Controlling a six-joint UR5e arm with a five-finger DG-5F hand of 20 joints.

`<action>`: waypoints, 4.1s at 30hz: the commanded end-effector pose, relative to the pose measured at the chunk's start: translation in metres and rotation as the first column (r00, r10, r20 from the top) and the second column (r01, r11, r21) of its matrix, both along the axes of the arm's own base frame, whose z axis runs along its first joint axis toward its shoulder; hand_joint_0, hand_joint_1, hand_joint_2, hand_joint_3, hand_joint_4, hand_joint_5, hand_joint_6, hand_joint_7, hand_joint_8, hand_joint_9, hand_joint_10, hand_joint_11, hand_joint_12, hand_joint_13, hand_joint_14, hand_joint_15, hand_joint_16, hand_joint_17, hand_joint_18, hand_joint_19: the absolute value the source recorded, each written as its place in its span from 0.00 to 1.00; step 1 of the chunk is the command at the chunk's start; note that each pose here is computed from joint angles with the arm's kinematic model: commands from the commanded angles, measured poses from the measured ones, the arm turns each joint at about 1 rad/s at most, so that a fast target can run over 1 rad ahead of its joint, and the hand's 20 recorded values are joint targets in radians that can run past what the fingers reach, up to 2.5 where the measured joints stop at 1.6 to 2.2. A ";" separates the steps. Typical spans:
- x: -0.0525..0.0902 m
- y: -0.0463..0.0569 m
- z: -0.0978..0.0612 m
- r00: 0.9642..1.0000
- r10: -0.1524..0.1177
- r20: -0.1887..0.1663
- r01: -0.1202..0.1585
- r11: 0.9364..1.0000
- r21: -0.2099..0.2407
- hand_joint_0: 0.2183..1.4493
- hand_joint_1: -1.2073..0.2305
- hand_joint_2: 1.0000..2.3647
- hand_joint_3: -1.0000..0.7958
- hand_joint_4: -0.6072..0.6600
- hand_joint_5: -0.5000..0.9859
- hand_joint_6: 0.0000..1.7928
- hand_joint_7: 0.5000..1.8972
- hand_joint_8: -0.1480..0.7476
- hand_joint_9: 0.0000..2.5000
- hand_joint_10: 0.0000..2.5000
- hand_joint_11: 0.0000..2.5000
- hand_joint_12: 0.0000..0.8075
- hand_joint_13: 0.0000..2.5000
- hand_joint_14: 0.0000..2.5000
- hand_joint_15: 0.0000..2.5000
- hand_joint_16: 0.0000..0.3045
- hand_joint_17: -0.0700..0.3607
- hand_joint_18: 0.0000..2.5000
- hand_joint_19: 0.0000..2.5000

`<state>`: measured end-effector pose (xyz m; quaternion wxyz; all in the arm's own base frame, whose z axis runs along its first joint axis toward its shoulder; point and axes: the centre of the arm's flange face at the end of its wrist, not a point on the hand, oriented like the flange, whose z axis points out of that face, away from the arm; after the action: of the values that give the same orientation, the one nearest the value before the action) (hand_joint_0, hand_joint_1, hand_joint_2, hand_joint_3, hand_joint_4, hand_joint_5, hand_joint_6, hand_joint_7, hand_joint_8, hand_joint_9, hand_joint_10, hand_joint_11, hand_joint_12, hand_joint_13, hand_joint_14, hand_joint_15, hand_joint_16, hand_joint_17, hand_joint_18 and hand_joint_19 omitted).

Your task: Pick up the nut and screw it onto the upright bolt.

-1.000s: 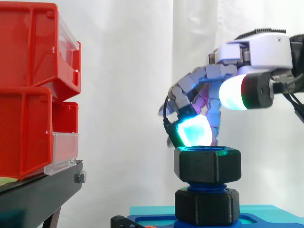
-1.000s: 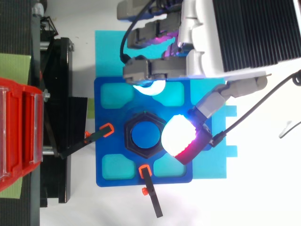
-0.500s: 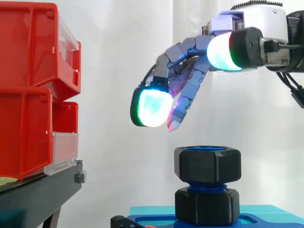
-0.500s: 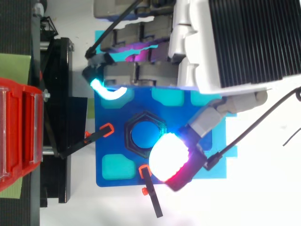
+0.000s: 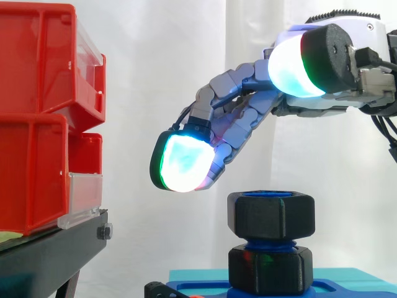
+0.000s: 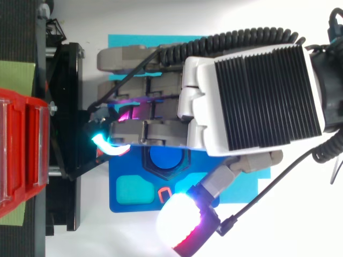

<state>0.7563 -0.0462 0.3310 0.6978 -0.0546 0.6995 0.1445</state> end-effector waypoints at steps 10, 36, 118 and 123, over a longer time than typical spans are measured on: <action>-0.003 0.003 -0.005 0.999 -0.013 -0.040 0.014 1.000 0.012 0.20 0.84 0.00 0.28 0.65 0.27 0.28 0.17 0.45 0.25 0.00 0.00 0.41 0.14 0.00 0.00 0.12 0.35 0.00 0.00; -0.006 -0.003 -0.008 0.997 -0.021 -0.068 0.022 1.000 0.012 0.21 0.84 0.00 0.28 0.66 0.31 0.28 0.50 0.46 0.24 0.00 0.00 0.41 0.13 0.00 0.00 0.12 0.35 0.00 0.00; 0.002 -0.009 0.019 1.000 0.008 0.004 -0.008 1.000 0.016 0.23 0.76 0.00 0.28 0.67 0.28 0.28 0.22 0.48 0.43 0.00 0.00 0.33 0.29 0.00 0.00 0.09 0.30 0.15 0.00; 0.002 -0.008 0.017 1.000 0.008 -0.004 -0.008 1.000 0.028 0.23 0.77 0.00 0.28 0.68 0.29 0.28 0.22 0.48 0.43 0.00 0.00 0.33 0.29 0.00 0.00 0.09 0.30 0.15 0.00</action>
<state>0.7585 -0.0553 0.3490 0.6983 -0.0499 0.6970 0.1550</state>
